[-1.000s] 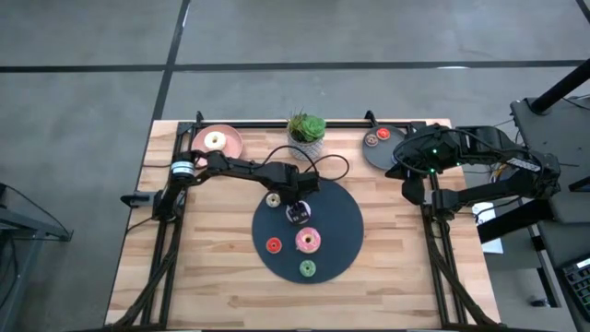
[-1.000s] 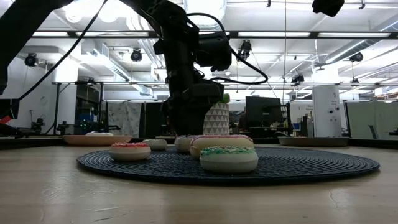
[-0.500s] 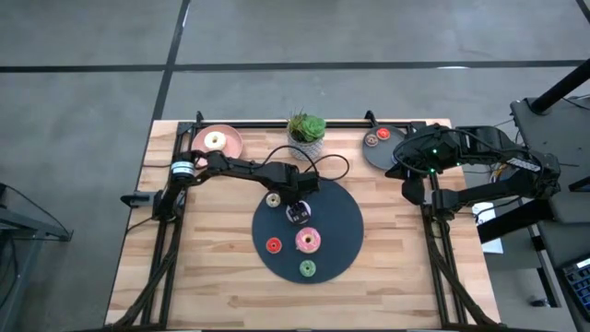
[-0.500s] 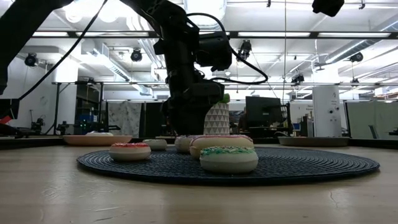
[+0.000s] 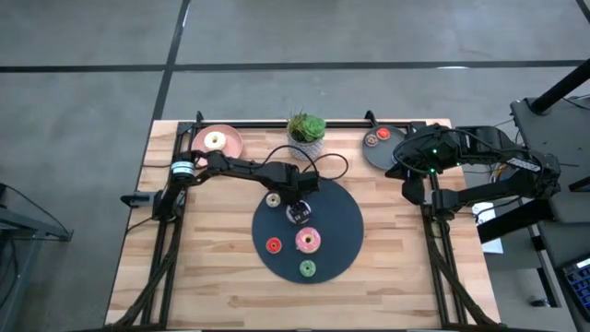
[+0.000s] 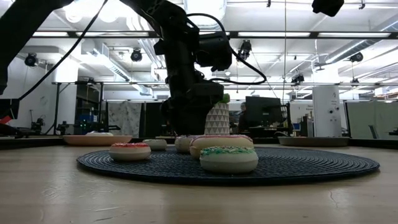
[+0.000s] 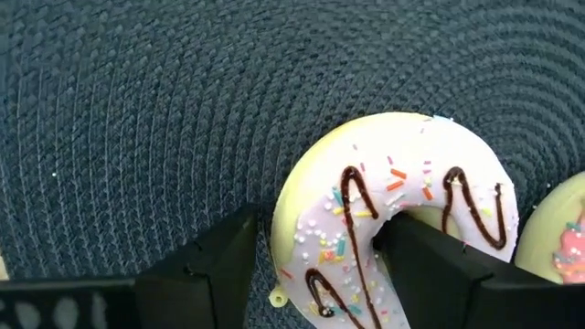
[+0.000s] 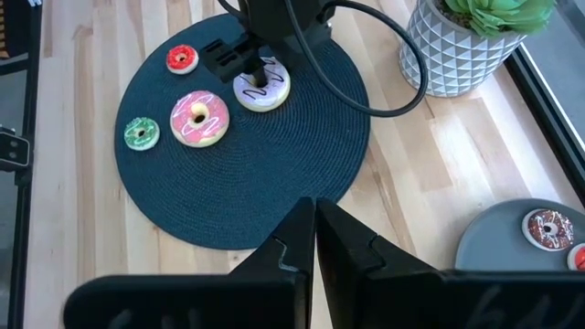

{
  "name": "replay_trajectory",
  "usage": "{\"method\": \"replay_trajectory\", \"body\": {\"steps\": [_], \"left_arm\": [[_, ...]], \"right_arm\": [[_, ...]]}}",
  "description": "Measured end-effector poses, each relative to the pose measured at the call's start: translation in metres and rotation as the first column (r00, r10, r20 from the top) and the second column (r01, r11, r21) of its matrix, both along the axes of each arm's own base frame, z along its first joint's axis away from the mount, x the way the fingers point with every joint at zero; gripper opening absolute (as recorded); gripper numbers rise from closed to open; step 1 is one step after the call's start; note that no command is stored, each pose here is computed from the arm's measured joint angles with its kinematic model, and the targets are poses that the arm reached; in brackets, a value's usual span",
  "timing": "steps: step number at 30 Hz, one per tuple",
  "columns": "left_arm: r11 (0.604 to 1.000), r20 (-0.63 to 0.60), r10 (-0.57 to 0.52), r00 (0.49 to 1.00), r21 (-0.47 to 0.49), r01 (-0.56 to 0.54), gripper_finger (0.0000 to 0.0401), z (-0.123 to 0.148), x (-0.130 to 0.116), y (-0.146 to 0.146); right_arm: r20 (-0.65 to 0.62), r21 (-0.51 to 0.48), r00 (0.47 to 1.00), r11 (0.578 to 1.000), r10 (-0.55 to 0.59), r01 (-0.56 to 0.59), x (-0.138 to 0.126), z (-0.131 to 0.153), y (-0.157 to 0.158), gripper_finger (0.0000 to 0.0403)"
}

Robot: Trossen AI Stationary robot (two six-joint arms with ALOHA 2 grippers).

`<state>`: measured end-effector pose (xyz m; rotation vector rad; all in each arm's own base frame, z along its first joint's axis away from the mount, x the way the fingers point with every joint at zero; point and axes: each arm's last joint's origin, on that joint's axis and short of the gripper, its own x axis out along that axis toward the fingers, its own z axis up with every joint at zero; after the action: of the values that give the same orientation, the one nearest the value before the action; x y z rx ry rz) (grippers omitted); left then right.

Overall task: Pick & Place donuts
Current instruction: Put the large purple donut on the pink plate

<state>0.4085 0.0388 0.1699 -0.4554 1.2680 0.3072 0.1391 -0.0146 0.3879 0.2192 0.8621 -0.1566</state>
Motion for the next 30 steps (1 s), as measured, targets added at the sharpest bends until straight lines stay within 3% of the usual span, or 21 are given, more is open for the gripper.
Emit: {"method": "replay_trajectory", "body": {"steps": [23, 30], "left_arm": [[0.999, 0.048, 0.030, 0.998, 0.014, -0.030, 0.0201, 0.0014, 0.0045, 0.0010], [0.999, 0.048, 0.032, 0.998, 0.008, -0.033, 0.0161, 0.0014, 0.0046, 0.0008]], "right_arm": [[0.000, 0.029, 0.999, 0.999, -0.032, 0.032, 0.0002, -0.0002, 0.0000, 0.0009], [0.001, 0.039, 0.999, 0.998, -0.041, 0.041, 0.0002, -0.0002, 0.0001, 0.0009]]}}
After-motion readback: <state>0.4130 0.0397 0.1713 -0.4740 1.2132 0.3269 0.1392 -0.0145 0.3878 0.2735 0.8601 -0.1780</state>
